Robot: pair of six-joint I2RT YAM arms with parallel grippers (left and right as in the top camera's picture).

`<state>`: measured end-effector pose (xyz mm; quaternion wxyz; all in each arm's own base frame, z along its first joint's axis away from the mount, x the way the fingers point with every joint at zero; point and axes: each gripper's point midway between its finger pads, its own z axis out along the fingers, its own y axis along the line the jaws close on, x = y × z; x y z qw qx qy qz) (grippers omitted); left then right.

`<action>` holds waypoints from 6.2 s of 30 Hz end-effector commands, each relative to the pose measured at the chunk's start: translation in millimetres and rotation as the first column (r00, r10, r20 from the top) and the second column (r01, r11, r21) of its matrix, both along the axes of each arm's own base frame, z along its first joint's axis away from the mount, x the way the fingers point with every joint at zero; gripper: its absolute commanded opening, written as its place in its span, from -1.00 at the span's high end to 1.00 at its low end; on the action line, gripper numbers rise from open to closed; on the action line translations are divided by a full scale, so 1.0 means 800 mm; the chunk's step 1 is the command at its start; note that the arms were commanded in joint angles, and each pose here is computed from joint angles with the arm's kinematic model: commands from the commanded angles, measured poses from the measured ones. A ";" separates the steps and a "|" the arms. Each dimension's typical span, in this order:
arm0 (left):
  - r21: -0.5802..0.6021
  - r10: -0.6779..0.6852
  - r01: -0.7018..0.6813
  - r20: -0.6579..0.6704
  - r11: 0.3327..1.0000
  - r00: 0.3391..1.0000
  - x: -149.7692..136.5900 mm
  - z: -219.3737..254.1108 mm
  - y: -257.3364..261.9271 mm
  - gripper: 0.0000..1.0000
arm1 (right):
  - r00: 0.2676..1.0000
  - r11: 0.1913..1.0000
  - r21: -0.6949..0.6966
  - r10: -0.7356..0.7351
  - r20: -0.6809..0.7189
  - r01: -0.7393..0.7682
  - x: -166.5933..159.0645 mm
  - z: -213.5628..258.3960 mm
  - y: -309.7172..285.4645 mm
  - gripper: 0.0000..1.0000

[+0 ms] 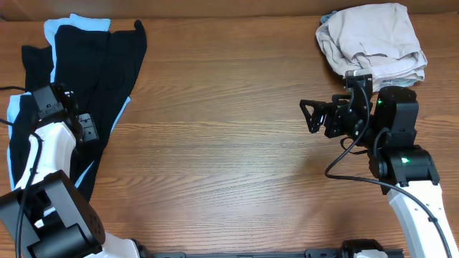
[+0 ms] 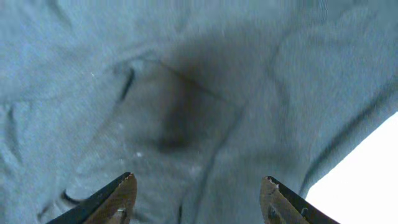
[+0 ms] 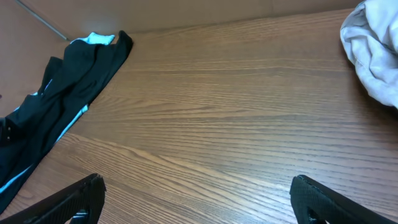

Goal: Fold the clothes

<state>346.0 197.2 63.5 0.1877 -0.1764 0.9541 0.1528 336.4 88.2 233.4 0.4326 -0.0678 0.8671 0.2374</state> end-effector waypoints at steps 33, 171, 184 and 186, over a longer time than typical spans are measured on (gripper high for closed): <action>0.001 -0.009 0.009 0.003 1.000 1.000 0.032 -0.018 0.017 0.39 | 1.000 1.000 -0.001 0.011 -0.017 -0.011 -0.003 0.002 0.003 -0.92; -0.379 -0.680 0.677 0.148 0.631 0.718 0.214 0.074 -0.366 -1.00 | 0.488 0.907 -0.324 -0.418 -0.766 0.267 -0.048 -0.273 -0.082 -0.47; -0.224 -0.656 0.675 0.163 0.703 0.737 0.286 0.000 -0.370 -0.99 | 0.501 0.880 -0.312 -0.463 -0.731 0.358 -0.032 -0.272 -0.141 -0.47; -0.216 -0.612 0.635 0.169 0.742 0.772 0.295 -0.009 -0.365 -0.95 | 0.504 0.872 -0.308 -0.474 -0.722 0.380 -0.027 -0.271 -0.149 -0.46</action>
